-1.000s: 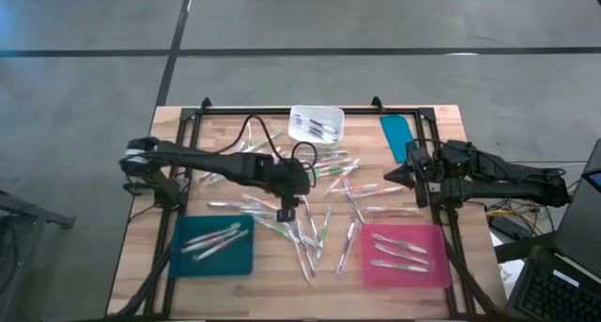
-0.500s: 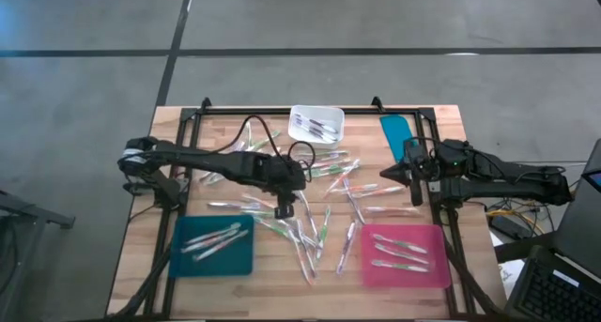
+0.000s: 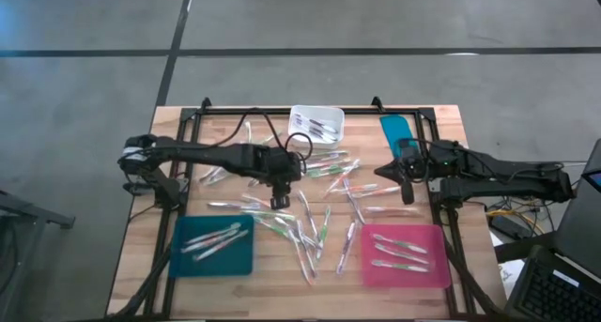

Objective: Pick & Place Toothbrushes
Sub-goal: Put the violet toothbrush into the white bin

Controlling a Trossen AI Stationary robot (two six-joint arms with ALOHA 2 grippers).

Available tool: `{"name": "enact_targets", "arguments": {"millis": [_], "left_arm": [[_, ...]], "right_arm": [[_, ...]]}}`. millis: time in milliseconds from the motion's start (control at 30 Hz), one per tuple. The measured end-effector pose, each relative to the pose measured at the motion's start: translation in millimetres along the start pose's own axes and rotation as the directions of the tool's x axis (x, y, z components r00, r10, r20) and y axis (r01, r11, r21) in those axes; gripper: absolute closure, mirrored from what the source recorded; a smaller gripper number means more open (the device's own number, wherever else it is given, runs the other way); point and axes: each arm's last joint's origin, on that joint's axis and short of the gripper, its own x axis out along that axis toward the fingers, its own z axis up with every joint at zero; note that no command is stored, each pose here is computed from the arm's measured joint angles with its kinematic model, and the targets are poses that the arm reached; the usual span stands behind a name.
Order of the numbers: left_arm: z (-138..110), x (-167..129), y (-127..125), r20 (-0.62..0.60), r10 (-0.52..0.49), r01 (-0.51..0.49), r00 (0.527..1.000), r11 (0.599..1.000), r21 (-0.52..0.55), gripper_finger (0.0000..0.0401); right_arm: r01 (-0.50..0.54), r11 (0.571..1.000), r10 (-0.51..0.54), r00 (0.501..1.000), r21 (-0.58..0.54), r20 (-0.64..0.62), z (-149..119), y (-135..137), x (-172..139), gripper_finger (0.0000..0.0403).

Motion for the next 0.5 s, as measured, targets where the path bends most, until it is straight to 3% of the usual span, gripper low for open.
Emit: {"name": "enact_targets", "arguments": {"millis": [267, 500], "left_arm": [[9, 2, -7, 0.089, -0.014, -0.009, 0.996, 0.966, 0.259, 0.0269], [13, 24, -23, 0.091, -0.034, -0.019, 0.995, 0.851, 0.525, 0.0269]], "right_arm": [[0.011, 1.000, -0.011, 0.999, 0.001, -0.053, -3, -1, 12, 0.0394], [0.009, 1.000, -0.009, 0.999, 0.001, -0.052, -1, -1, 17, 0.0394]]}}
